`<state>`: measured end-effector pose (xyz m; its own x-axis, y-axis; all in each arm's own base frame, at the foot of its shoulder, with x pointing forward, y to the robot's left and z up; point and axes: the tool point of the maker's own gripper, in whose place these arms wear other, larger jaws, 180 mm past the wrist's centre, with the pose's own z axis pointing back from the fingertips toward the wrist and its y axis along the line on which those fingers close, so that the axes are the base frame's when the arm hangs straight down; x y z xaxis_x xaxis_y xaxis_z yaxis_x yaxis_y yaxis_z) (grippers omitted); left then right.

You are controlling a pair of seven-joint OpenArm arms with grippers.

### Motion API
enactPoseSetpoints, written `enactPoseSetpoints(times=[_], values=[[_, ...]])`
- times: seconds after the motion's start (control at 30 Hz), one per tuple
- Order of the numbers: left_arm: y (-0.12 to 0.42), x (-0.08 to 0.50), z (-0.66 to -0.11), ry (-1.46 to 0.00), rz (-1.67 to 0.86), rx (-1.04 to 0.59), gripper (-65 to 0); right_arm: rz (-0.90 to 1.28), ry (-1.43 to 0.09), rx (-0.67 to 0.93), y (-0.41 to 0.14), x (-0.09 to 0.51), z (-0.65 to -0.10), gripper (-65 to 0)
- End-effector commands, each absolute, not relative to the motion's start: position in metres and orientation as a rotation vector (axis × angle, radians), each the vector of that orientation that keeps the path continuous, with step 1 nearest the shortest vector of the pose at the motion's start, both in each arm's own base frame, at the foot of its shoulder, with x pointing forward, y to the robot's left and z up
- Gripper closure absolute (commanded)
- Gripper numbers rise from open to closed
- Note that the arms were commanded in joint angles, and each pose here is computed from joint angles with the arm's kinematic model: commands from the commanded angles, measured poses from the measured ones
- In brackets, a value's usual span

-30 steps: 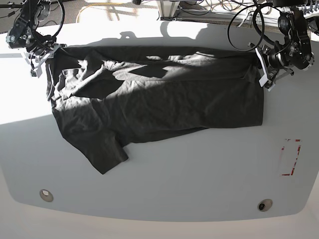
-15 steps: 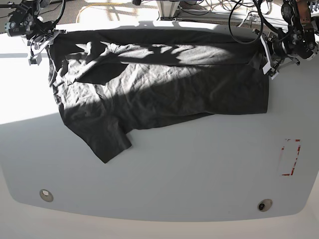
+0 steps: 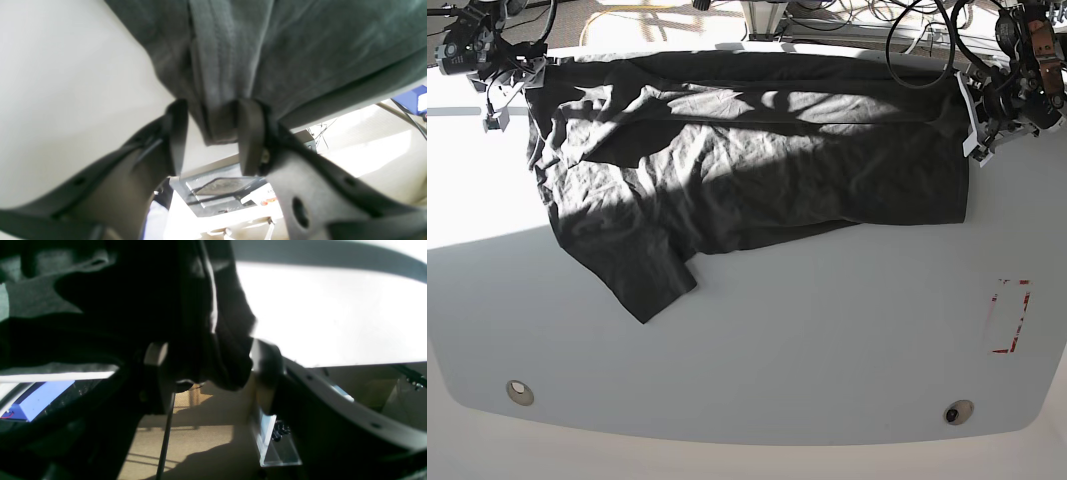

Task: Fold the T-shirt properly
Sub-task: 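Drag the held edge away from the robot with both grippers, flattening the shirt, then release the edge and move both grippers to the shirt's hem corners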

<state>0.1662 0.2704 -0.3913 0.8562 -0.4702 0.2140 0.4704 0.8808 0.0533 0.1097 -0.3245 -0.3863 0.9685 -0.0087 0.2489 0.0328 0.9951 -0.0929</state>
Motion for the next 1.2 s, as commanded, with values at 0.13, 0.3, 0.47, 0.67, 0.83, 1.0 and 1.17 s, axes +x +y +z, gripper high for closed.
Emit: enactPoseSetpoints(times=[0.13, 0.3, 0.47, 0.67, 0.83, 1.0, 1.17], values=[[0.282, 0.205, -0.354, -0.363, -0.491, 0.075, -27.9, 0.033, -0.361, -0.170, -0.330, 0.135, -0.352, -65.0], [0.279, 0.235, -0.331, -0.461, -0.495, 0.101, -27.8, 0.024, -0.437, -0.177, -0.332, 0.163, -0.341, -59.6], [0.271, 0.276, -0.303, -0.593, -0.479, 0.108, -27.5, -0.010, -0.527, -0.142, -0.333, 0.203, -0.334, -56.6], [0.252, 0.314, -0.282, -0.712, -0.443, 0.062, -27.5, -0.060, -0.599, -0.080, -0.344, 0.250, -0.329, -56.9], [0.239, 0.346, -0.286, -0.709, -0.431, 0.014, -27.4, -0.025, -0.661, 0.002, -0.334, 0.303, -0.334, -56.9], [0.229, 0.366, -0.296, -0.705, -0.409, -0.024, -27.4, -0.043, -0.684, 0.087, -0.331, 0.338, -0.347, -56.6], [0.228, 0.379, -0.300, -0.725, -0.389, -0.034, -27.4, -0.084, -0.694, 0.144, -0.334, 0.359, -0.358, -56.4]])
